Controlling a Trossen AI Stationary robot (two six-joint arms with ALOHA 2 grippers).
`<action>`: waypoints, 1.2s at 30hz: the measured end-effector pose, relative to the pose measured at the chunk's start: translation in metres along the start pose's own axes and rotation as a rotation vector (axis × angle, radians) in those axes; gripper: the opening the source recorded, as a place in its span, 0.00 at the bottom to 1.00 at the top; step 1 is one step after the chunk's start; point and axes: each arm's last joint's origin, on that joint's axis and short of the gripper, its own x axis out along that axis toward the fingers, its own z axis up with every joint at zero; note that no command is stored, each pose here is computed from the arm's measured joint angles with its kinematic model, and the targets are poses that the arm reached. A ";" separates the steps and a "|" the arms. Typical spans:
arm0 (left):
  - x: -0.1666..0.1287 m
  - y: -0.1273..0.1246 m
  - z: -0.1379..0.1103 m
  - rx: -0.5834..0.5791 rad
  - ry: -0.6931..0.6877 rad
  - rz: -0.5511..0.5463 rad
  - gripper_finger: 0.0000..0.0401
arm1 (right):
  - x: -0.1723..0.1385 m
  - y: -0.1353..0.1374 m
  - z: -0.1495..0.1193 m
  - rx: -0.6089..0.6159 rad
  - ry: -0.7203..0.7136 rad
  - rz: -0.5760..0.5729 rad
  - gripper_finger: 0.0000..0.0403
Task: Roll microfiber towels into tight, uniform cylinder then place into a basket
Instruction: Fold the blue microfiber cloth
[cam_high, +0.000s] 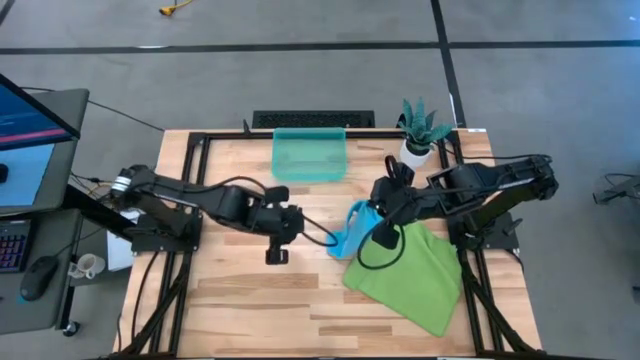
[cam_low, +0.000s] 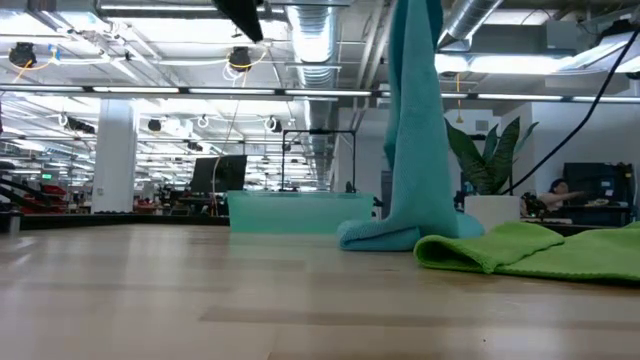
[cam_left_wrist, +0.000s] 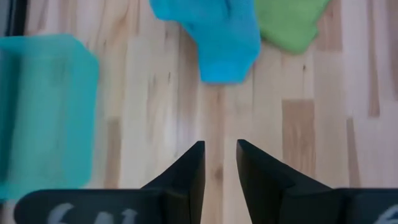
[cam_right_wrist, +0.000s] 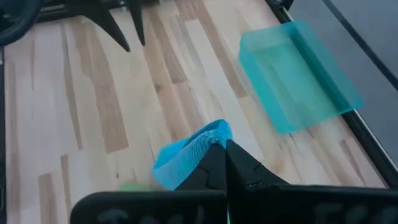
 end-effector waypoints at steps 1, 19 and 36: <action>0.005 -0.002 -0.006 -0.007 -0.037 -0.008 0.21 | 0.000 0.000 0.000 -0.001 0.000 0.001 0.01; 0.077 -0.001 -0.027 0.015 -0.759 0.081 0.20 | 0.018 -0.015 0.013 0.121 -0.009 -0.026 0.01; 0.101 0.015 -0.012 -0.060 -0.893 0.140 0.20 | 0.044 -0.012 0.016 0.103 0.057 -0.044 0.01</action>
